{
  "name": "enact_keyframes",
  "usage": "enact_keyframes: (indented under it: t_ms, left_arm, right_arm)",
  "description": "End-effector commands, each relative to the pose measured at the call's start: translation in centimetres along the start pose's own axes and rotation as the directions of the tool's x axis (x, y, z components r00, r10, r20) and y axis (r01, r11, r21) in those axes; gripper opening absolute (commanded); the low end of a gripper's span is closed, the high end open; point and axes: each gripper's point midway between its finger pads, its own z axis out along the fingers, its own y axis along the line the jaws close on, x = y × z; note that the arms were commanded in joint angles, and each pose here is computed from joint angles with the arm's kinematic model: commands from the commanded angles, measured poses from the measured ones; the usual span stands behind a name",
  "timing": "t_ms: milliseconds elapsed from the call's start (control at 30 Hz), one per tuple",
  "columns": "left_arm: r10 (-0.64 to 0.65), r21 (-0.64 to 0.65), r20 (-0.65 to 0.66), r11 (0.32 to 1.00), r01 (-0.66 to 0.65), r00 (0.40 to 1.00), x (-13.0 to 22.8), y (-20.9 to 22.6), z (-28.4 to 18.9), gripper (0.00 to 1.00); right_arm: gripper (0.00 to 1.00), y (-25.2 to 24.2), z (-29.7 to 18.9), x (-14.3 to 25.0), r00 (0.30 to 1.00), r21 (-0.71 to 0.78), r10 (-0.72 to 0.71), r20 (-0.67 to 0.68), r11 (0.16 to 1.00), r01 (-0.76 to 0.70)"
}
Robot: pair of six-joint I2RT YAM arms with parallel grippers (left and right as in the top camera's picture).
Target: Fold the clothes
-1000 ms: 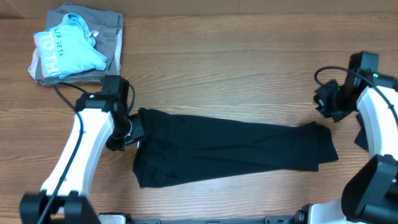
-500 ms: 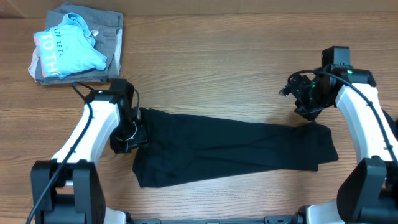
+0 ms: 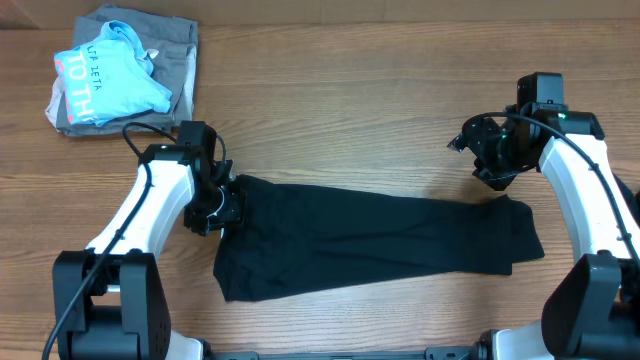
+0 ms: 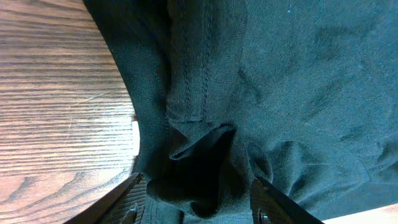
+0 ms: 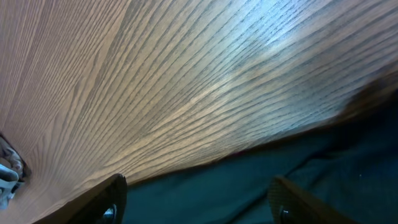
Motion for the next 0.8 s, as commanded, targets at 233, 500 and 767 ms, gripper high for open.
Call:
enact_keyframes:
  t_ms: [233,500,767]
  left_arm:
    - [0.025,0.055,-0.103,0.998,-0.019,0.994,1.5,-0.7,1.9,0.47]
    - [-0.014,0.048,-0.164,0.999,0.022,0.986,3.0,-0.7,1.7,0.21]
    - [-0.062,0.035,-0.205,0.997,0.071,0.977,3.8,-0.7,1.0,0.04]
  right_arm:
    - [0.77,0.2,-0.4,0.0,1.000,-0.011,-0.015,0.014,1.000,0.015]
    - [0.77,0.3,-0.4,-0.1,1.000,-0.014,-0.016,0.018,1.000,0.017]
    - [0.77,0.3,-0.4,-0.2,1.000,-0.017,-0.018,0.022,1.000,0.018]
